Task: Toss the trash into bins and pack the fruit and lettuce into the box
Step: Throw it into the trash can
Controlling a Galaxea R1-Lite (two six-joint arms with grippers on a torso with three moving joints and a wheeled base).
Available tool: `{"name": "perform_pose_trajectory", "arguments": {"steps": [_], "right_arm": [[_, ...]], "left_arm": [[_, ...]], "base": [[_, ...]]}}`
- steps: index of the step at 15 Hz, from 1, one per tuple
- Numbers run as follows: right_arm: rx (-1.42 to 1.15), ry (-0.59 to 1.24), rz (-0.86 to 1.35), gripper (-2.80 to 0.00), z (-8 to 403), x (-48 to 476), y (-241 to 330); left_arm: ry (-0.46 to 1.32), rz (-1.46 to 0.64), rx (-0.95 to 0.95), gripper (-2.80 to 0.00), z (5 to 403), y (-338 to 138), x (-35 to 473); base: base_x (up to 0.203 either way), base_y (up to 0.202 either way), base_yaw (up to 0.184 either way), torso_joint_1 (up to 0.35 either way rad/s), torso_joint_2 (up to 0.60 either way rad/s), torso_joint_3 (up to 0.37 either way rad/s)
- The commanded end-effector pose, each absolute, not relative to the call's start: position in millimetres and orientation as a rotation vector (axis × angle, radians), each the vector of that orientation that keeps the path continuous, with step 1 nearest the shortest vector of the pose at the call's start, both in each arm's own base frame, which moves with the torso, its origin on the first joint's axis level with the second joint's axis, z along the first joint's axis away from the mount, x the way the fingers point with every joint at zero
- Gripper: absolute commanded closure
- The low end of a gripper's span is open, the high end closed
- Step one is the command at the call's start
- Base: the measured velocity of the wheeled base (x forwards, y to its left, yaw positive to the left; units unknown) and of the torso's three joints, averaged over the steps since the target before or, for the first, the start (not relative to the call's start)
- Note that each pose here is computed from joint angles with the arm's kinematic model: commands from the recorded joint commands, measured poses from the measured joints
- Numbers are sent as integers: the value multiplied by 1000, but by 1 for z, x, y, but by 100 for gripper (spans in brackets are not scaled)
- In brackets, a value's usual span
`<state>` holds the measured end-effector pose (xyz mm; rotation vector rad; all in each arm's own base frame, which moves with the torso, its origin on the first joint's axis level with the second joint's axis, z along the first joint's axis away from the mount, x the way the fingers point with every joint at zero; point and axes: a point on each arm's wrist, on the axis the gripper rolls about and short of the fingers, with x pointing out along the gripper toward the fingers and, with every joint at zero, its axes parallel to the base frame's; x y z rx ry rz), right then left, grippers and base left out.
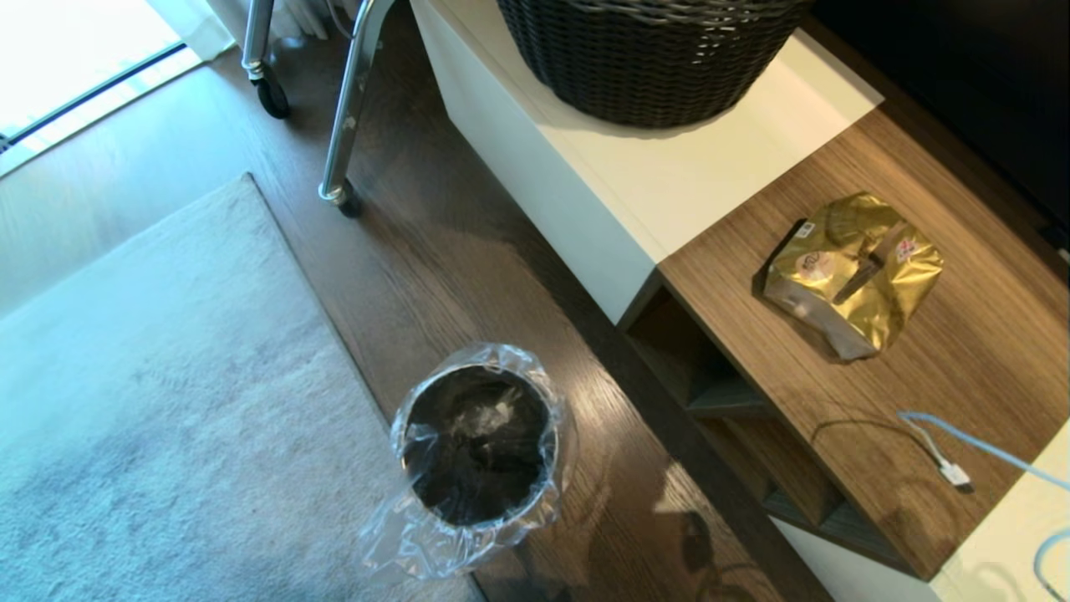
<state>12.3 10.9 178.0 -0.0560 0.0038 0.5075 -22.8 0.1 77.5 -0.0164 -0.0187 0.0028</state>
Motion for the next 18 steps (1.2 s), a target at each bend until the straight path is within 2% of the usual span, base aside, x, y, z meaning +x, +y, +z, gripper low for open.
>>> {"name": "perform_pose_trajectory", "arguments": {"steps": [1, 12, 18], "right_arm": [[-30, 91, 569, 0, 191, 48, 12], [-46, 32, 970, 0, 267, 124, 65], [-17, 83, 1152, 0, 281, 142, 115]], "left_arm": [[-19, 4, -17, 0, 78, 0, -23], [-19, 4, -17, 0, 78, 0, -23], [-20, 3, -17, 0, 78, 0, -23]], "base": [[0, 0, 0, 0, 0, 0], [0, 0, 0, 0, 0, 0], [0, 0, 0, 0, 0, 0]]}}
